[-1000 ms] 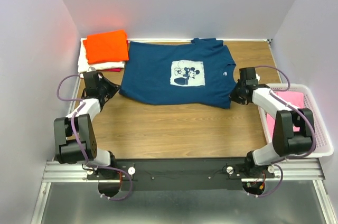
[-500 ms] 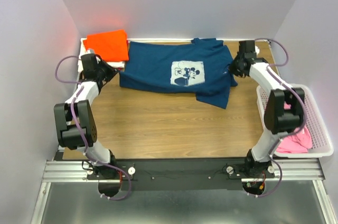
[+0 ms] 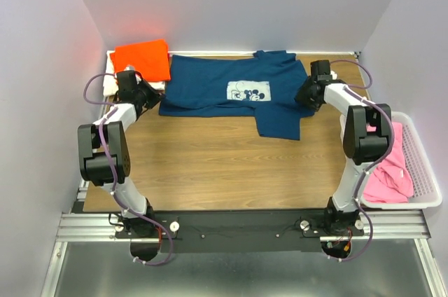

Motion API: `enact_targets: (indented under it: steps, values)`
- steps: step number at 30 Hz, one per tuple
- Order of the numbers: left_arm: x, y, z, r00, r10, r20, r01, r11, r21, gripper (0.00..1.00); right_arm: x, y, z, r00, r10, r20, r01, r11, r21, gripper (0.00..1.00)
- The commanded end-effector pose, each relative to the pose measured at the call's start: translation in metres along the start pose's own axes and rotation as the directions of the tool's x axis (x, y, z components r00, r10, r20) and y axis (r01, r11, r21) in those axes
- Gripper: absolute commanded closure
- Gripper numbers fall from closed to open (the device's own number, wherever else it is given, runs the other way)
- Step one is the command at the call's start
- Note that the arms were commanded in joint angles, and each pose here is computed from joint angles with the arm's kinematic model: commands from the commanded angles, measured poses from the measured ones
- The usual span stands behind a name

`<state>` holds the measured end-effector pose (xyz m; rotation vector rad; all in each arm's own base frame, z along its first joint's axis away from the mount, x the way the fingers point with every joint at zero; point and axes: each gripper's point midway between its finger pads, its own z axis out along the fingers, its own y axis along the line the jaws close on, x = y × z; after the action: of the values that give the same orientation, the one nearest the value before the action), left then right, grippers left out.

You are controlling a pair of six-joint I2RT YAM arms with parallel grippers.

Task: Fold and stack the t-shirts
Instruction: Flatten the tshirt out

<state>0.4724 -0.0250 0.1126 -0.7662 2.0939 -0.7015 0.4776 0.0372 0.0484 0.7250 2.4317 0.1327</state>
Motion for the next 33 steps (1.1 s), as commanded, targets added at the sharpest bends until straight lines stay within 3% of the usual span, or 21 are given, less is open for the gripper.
enact_targets:
  steps: [1,4,12,26,33]
  values:
    - [0.012,-0.004,-0.003,0.999,0.018,-0.032,-0.017,1.0,0.023,1.0,-0.003,-0.015,-0.033,0.999,0.002,0.046,-0.003,1.0,0.024,0.34]
    - [0.015,-0.004,-0.005,0.999,0.015,-0.034,-0.014,1.0,0.025,1.0,0.006,-0.023,-0.062,0.998,0.008,0.066,-0.008,1.0,0.005,0.34]
    - [0.018,-0.007,-0.01,0.999,0.018,-0.039,-0.016,0.999,0.039,1.0,0.061,-0.054,-0.081,1.0,-0.002,0.004,0.002,1.0,-0.002,0.34]
    - [0.031,0.001,-0.015,0.998,0.023,-0.062,-0.021,0.999,0.035,1.0,0.115,-0.04,-0.054,0.992,-0.085,-0.091,0.084,0.996,-0.014,0.41]
    - [0.036,0.005,-0.018,0.997,0.03,-0.068,-0.029,0.999,0.03,1.0,0.133,-0.055,-0.051,0.991,-0.077,-0.112,0.082,0.996,0.04,0.55]
